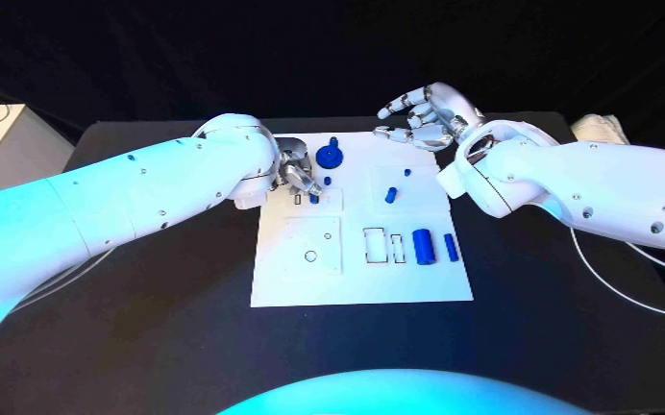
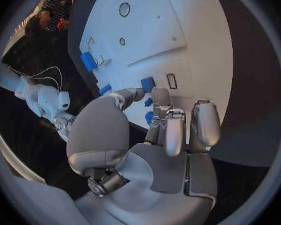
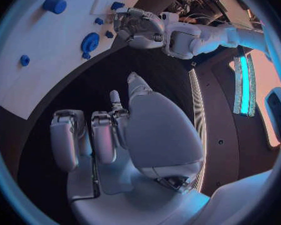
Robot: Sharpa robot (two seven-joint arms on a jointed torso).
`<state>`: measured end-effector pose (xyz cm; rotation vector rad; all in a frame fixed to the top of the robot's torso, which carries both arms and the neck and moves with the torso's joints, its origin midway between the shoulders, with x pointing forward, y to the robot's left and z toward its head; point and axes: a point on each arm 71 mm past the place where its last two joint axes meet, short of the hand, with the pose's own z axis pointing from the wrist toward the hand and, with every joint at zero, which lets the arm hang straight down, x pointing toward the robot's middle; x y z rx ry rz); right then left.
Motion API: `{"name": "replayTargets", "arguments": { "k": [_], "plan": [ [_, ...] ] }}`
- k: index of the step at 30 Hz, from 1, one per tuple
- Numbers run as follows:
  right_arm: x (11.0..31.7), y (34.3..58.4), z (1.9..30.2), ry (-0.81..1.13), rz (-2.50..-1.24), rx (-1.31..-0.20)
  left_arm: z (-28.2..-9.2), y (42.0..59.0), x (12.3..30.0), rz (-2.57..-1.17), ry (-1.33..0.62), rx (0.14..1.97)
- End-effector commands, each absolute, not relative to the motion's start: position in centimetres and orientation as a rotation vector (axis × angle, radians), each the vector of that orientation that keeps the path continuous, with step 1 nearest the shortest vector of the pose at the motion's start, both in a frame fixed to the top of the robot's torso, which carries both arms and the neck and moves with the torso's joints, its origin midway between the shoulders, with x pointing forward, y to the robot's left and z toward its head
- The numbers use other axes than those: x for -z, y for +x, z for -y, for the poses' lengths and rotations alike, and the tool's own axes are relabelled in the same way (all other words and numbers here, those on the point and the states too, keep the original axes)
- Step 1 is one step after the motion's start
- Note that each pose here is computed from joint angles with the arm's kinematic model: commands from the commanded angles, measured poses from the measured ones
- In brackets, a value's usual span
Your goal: Assemble the parts on the task board
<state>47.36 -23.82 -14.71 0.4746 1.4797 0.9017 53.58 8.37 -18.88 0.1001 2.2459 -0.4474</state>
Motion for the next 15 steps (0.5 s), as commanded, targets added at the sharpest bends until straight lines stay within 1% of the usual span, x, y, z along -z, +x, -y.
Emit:
{"name": "replayTargets", "arguments": {
  "k": [1,15],
  "plan": [
    [14.67,47.30,23.72,0.466,-1.479,-0.912,-8.26,53.46,19.08,-2.254,0.092,0.460],
    [14.66,47.29,23.78,0.468,-1.478,-0.911,-8.65,53.68,19.04,-2.242,0.070,0.452]
  ]
}}
